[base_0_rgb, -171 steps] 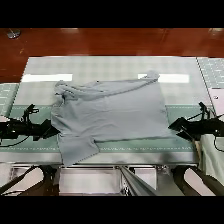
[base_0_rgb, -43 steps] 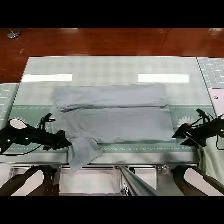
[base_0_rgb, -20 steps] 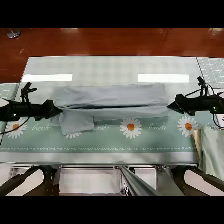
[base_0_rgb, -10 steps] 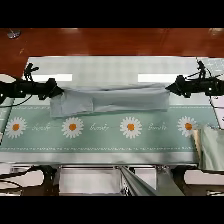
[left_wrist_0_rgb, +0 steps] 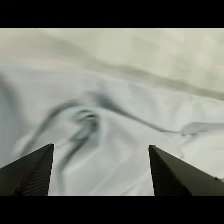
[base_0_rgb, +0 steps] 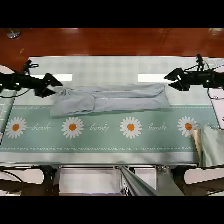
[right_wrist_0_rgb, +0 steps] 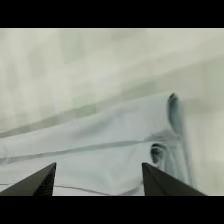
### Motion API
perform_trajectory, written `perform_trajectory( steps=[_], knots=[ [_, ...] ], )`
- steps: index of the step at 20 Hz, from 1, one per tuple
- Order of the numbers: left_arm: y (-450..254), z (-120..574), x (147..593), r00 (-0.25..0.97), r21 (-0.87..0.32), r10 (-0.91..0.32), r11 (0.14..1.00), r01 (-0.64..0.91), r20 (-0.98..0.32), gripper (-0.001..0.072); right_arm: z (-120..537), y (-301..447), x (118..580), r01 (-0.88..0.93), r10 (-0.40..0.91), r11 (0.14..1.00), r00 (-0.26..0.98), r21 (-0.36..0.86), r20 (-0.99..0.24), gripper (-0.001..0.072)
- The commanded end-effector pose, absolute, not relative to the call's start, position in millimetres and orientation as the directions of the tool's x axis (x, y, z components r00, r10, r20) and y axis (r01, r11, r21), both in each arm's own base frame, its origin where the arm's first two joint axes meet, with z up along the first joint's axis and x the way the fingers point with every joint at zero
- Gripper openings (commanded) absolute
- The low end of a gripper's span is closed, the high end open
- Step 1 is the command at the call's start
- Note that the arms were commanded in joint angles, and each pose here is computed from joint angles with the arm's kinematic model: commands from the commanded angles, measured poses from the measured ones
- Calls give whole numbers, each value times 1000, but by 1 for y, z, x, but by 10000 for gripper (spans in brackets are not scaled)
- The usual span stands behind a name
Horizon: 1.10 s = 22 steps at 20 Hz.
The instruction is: Fold the shirts.
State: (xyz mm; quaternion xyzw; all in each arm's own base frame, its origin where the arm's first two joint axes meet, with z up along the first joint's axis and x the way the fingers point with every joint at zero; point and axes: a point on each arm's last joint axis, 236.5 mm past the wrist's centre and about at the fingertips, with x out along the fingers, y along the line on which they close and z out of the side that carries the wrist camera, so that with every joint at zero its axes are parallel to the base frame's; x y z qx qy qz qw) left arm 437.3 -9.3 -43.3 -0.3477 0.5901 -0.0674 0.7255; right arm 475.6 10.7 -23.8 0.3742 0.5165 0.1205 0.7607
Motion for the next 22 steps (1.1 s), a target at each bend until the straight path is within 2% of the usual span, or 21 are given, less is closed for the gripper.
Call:
perform_trajectory(
  steps=[1, 2, 4, 6, 8, 10, 12, 14, 15, 16, 17, 18, 19, 22],
  knots=[
    [70, -36, 374, 98, -382, -380, 807, -451, -920, 698, -20, -26, 438, 209, 562, 737, 338, 642, -755, 616],
    [85, -32, 367, 127, -373, -355, 805, -462, -926, 698, -36, -42, 419, 279, 523, 759, 276, 588, -807, 616],
    [94, -20, 372, 282, -413, -311, 779, -472, -908, 698, -61, -55, 400, 377, 475, 765, 219, 523, -852, 616],
    [74, -2, 387, 481, -502, -292, 769, -396, -827, 698, -74, -40, 401, 399, 504, 733, 225, 551, -834, 615],
    [35, 16, 388, 599, -567, -310, 766, -304, -739, 698, -84, -14, 404, 384, 548, 721, 194, 577, -814, 615],
    [-18, 27, 378, 609, -608, -407, 778, -160, -681, 698, -93, 11, 409, 364, 581, 713, 172, 599, -796, 615],
    [-76, 32, 363, 536, -636, -535, 771, -6, -653, 698, -98, 38, 417, 337, 613, 700, 170, 630, -772, 615],
    [-122, 29, 353, 466, -637, -599, 765, 93, -651, 698, -98, 57, 428, 327, 633, 681, 186, 655, -751, 611],
    [-142, 27, 351, 444, -640, -619, 759, 125, -648, 698, -98, 62, 432, 329, 633, 681, 185, 654, -752, 535],
    [-160, 24, 351, 428, -650, -639, 746, 143, -639, 697, -95, 65, 436, 323, 635, 682, 186, 657, -750, 310],
    [-178, 22, 350, 413, -666, -659, 730, 154, -628, 596, -88, 68, 439, 295, 640, 687, 185, 664, -746, 30],
    [-191, 19, 349, 396, -673, -673, 721, 165, -625, 205, -76, 70, 439, 260, 649, 694, 176, 671, -740, 25],
    [-203, 16, 349, 378, -671, -682, 718, 183, -626, 19, -65, 67, 435, 228, 647, 710, 165, 667, -745, 25],
    [-236, 21, 359, 370, -659, -698, 710, 247, -613, 20, -31, 40, 406, 138, 537, 821, 147, 555, -831, 25]
  ],
)
